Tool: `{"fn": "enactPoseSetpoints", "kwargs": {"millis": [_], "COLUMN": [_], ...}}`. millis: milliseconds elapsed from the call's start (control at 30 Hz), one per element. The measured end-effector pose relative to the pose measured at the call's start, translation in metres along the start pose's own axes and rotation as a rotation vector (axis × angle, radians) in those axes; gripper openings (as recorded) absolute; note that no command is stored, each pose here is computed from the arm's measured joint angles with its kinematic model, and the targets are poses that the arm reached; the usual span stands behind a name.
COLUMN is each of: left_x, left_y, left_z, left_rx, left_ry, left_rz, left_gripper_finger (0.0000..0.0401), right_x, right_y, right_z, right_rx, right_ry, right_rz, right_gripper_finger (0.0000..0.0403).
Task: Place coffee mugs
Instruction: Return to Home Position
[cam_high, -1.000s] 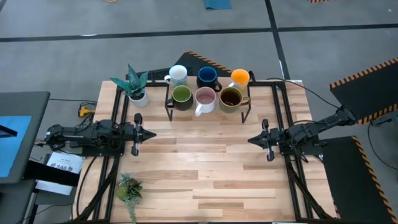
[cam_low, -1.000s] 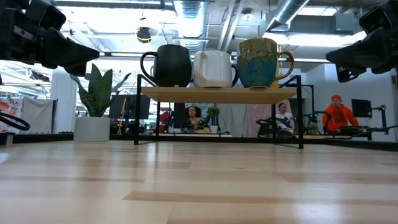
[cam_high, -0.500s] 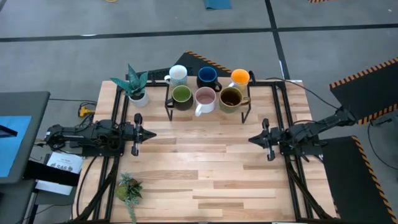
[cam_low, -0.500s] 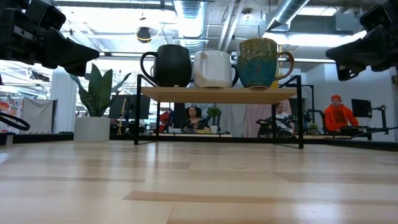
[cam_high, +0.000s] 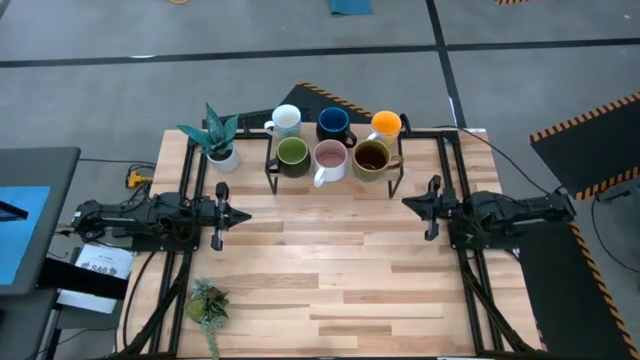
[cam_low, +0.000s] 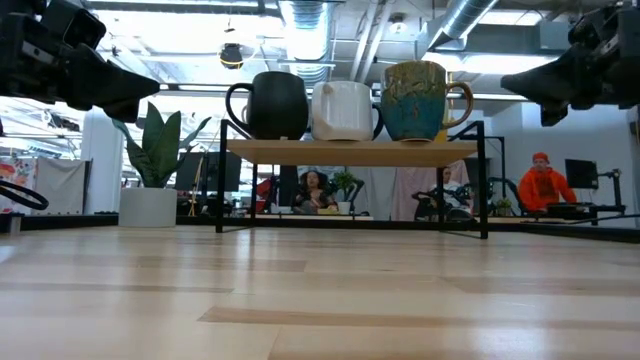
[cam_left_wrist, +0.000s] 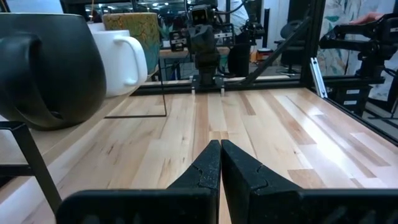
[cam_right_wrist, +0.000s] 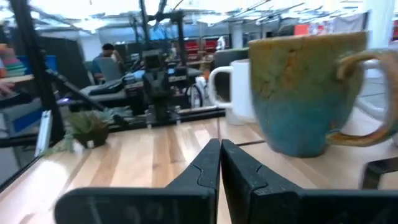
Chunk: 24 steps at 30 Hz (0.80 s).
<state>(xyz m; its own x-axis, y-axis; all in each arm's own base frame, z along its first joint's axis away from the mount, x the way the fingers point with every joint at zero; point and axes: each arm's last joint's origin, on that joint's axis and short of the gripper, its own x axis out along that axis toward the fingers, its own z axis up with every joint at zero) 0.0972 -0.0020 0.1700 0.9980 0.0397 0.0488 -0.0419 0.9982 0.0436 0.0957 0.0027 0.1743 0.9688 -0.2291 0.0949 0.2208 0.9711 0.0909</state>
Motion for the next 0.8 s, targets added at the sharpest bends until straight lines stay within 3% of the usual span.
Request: {"fn": "enactPoseSetpoints", "kwargs": {"millis": [800], "left_x": [0.0003], "left_y": [0.0], "left_z": [-0.0004], "left_rx": [0.0], "left_ry": [0.005], "left_rz": [0.001], "left_gripper_finger": [0.0], "right_x": [0.0011], "right_y": [-0.0039], "right_z": [-0.0016], "right_rx": [-0.013], "right_ry": [0.015], "right_rz": [-0.042], "right_gripper_finger": [0.0042]}}
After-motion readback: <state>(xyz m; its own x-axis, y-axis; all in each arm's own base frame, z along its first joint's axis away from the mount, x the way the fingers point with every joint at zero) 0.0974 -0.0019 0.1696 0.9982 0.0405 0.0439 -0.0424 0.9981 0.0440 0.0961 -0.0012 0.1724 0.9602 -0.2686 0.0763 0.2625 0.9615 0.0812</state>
